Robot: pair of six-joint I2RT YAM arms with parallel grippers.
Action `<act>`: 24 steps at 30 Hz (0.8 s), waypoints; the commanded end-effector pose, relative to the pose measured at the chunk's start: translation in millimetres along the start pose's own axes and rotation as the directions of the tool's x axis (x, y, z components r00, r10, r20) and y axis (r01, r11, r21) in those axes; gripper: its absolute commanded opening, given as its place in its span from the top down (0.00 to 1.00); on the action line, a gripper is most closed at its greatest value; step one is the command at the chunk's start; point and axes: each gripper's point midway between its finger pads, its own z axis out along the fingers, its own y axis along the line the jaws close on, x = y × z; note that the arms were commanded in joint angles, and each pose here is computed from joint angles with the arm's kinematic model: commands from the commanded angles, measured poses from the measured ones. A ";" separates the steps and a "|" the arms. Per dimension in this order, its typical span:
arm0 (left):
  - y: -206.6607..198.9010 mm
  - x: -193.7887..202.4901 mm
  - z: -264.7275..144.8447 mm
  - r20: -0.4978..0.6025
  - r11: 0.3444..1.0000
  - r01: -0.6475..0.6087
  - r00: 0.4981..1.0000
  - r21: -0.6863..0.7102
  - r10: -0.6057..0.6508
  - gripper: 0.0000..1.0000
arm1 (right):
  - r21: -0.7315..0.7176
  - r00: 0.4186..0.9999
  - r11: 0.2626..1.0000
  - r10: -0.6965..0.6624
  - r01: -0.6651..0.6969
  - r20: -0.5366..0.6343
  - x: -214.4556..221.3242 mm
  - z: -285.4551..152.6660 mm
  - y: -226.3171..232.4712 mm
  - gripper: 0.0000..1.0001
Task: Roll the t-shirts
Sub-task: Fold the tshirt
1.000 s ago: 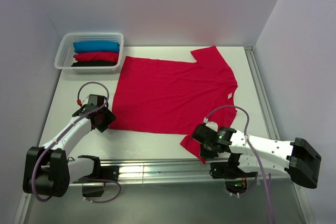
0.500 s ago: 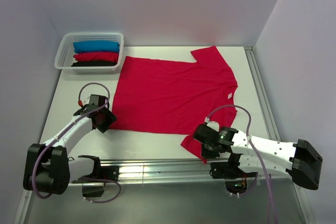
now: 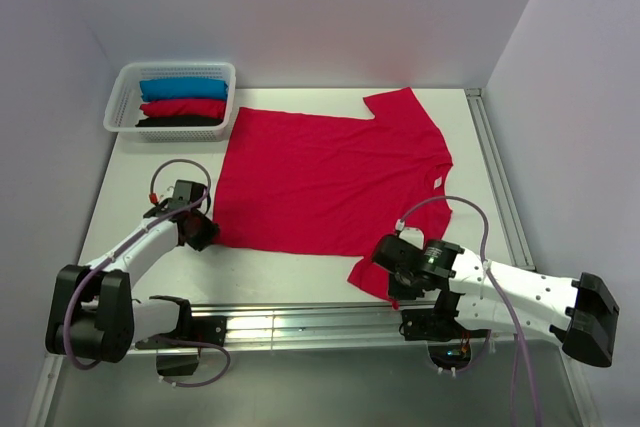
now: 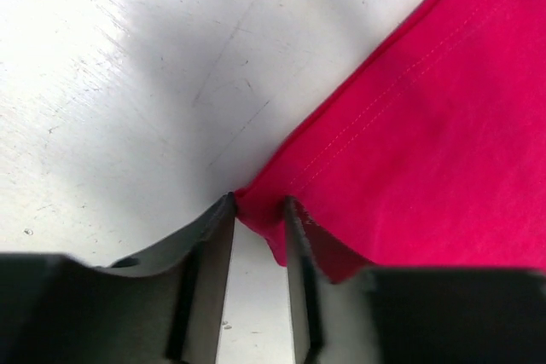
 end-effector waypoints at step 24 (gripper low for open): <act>-18.6 -3.2 -0.5 -0.046 1.000 -0.003 0.999 -0.017 0.002 0.99 | 0.011 0.945 0.998 0.056 -0.063 0.322 -106.4 -85.6 6.8 1.00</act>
